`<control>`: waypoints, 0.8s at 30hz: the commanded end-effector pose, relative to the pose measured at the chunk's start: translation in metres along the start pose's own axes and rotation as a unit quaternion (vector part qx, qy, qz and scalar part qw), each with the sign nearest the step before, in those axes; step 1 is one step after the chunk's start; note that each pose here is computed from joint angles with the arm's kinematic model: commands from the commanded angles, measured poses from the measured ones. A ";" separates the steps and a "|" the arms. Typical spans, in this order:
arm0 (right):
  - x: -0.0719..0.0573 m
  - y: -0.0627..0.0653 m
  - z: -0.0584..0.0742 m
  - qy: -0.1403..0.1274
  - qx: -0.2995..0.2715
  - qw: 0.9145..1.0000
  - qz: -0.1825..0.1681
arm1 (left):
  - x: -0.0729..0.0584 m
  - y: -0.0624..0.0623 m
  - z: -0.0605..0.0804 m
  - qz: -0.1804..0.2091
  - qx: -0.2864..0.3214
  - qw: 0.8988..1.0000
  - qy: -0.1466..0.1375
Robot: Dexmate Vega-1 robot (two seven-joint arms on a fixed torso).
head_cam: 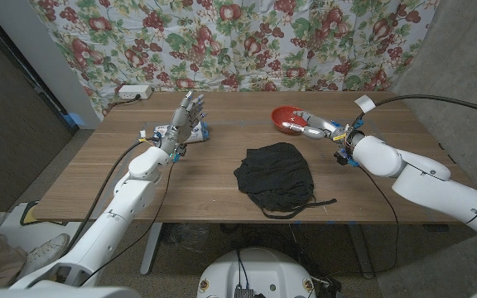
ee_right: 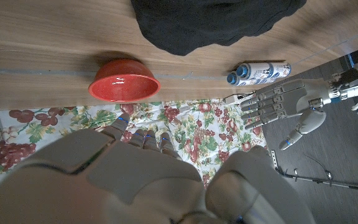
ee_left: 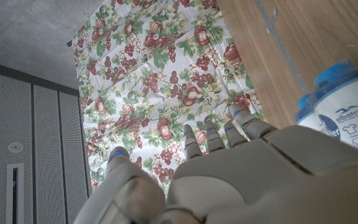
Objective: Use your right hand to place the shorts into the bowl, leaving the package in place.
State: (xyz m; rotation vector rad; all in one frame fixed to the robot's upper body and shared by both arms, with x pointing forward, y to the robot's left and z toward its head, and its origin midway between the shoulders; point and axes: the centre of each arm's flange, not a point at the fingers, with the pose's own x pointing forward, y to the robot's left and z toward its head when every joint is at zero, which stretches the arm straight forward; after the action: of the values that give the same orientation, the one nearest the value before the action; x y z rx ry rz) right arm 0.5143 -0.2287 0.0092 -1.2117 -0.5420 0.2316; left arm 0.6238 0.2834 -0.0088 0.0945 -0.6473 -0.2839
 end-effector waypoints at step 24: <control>-0.018 -0.006 0.043 0.015 -0.157 0.984 0.086 | -0.007 0.004 -0.005 -0.006 -0.001 1.000 0.009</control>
State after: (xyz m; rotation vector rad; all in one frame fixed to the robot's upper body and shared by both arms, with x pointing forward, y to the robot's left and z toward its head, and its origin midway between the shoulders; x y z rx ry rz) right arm 0.4850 -0.2101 0.0166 -1.4806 -0.4867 0.2651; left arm 0.6210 0.2876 -0.0128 0.1009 -0.6349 -0.2907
